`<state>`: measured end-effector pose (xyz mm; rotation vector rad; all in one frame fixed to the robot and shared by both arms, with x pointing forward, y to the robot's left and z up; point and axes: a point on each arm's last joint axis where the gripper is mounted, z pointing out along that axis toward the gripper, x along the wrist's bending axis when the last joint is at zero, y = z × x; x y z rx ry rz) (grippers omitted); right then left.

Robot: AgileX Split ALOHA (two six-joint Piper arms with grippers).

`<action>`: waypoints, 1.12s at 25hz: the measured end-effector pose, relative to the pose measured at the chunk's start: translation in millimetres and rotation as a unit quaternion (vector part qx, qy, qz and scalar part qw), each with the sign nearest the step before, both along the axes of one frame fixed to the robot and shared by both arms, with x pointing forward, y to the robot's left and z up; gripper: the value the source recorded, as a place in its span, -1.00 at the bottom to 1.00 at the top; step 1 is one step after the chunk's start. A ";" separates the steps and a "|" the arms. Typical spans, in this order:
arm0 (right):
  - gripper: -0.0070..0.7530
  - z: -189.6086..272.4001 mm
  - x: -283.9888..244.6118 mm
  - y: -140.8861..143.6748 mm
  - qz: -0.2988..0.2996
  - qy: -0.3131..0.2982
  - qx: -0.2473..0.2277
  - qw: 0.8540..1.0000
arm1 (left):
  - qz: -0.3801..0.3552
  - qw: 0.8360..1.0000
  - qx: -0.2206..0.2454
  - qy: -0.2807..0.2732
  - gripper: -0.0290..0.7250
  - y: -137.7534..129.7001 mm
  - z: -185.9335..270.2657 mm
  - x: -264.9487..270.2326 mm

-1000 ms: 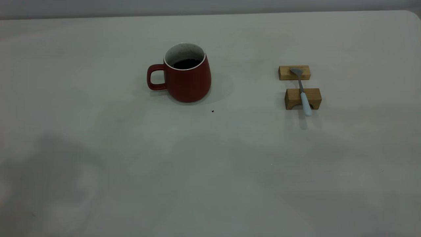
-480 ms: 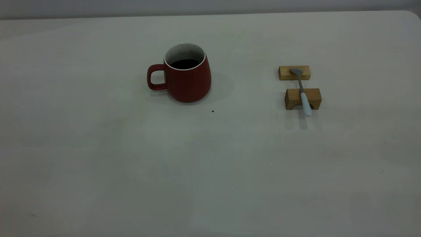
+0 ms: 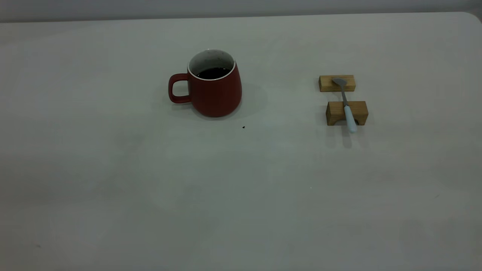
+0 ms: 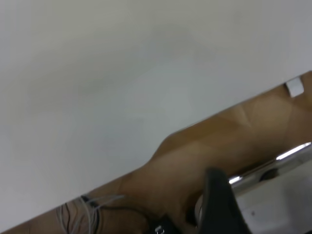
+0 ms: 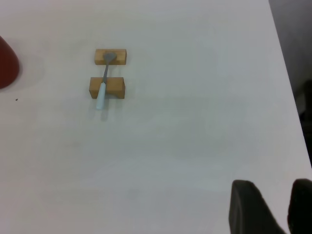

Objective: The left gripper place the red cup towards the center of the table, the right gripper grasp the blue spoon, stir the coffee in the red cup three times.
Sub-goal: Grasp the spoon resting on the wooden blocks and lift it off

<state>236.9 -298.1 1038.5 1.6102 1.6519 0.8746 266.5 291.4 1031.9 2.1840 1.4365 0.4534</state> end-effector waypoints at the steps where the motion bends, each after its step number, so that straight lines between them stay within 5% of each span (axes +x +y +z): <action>1: -0.35 0.0 0.0 0.0 0.000 0.000 0.000 1.000 | 0.000 1.000 -0.003 -0.006 0.50 0.8 0.4 -1.7; 6: -0.35 0.0 0.0 0.0 0.000 0.000 0.000 1.000 | 0.019 0.999 -0.021 -0.045 0.50 6.2 2.1 -12.7; 17: -0.35 0.0 0.0 0.0 0.000 0.000 0.000 1.000 | 0.184 0.972 -0.037 -0.141 0.50 13.1 1.4 -41.3; 28: -0.35 0.0 0.0 0.0 0.000 0.000 0.000 1.000 | 0.209 0.966 -0.035 -0.147 0.50 12.5 0.8 -43.9</action>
